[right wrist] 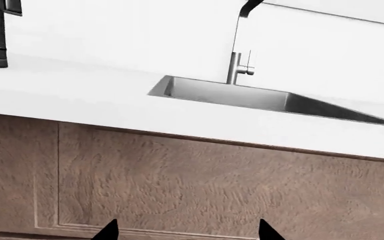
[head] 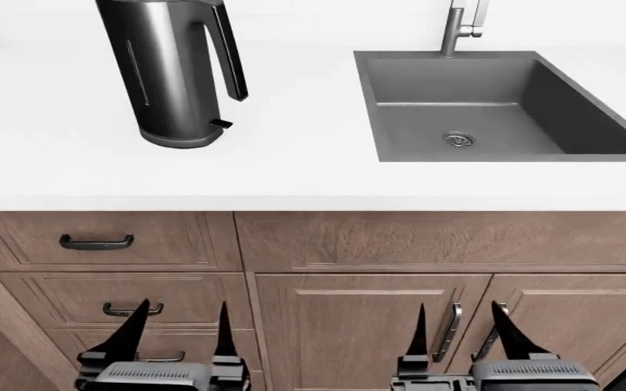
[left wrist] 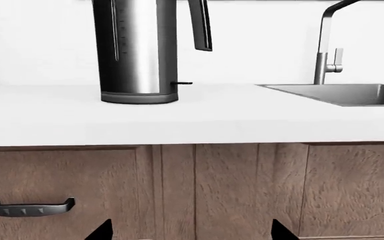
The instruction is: Press down the lever to turn on the electric kettle.
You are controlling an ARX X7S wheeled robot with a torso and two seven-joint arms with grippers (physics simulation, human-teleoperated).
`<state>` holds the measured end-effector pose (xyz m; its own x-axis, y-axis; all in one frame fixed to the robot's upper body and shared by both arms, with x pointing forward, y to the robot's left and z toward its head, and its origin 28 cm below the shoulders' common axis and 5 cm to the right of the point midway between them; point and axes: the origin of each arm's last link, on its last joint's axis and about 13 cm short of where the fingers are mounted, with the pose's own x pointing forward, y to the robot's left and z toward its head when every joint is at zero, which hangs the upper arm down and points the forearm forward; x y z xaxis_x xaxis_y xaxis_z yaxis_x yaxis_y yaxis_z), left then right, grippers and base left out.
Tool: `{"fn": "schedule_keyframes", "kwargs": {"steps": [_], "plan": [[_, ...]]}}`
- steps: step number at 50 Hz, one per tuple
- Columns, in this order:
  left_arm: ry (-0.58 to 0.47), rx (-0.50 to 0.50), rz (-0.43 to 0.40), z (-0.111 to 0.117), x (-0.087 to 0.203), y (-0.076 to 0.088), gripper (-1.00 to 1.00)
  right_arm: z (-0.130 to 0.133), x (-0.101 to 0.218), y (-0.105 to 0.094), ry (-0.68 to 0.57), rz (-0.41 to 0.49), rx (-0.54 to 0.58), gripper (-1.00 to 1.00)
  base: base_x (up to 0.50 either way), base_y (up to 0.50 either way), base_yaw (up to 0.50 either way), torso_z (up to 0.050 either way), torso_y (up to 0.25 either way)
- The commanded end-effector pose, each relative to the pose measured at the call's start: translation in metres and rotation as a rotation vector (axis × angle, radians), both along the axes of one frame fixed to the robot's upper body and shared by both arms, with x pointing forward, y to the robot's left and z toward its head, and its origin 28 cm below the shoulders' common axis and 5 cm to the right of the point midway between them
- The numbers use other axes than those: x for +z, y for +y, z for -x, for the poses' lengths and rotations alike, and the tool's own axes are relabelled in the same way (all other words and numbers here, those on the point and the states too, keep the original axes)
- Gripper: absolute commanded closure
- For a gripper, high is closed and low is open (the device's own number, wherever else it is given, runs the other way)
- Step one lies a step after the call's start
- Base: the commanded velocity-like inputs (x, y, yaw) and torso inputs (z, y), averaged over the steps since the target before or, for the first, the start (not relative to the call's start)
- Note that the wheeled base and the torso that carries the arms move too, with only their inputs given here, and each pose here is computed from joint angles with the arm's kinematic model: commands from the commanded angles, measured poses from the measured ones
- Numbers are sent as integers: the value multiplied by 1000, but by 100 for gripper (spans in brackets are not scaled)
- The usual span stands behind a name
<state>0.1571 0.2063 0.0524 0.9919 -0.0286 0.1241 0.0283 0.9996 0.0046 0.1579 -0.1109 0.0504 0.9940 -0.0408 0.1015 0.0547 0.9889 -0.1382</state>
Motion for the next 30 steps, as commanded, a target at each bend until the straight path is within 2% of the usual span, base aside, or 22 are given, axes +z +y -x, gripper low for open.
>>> {"fn": "schedule_keyframes", "kwargs": {"steps": [1,9,14,17,26,30], "plan": [[-122,-14,7,-8,39,-3,-100,-12,43,0,-157,16,-3,-100,0,0,0,0,0],[-140,20,33,-36,62,-3,-100,-25,64,2,-221,7,5,-100,0,0,0,0,0],[-119,-2,43,-44,78,-3,-100,-35,80,1,-240,-8,5,-100,0,0,0,0,0],[-133,8,22,-47,88,-2,-100,-38,89,2,-255,-34,20,-100,0,47,0,0,0],[-151,-1,10,-48,94,-6,-100,-41,85,3,-256,-8,48,-100,22,500,0,0,0],[-160,-9,6,-48,95,-7,-100,-40,87,3,-281,-14,55,-100,243,486,0,0,0]]}}
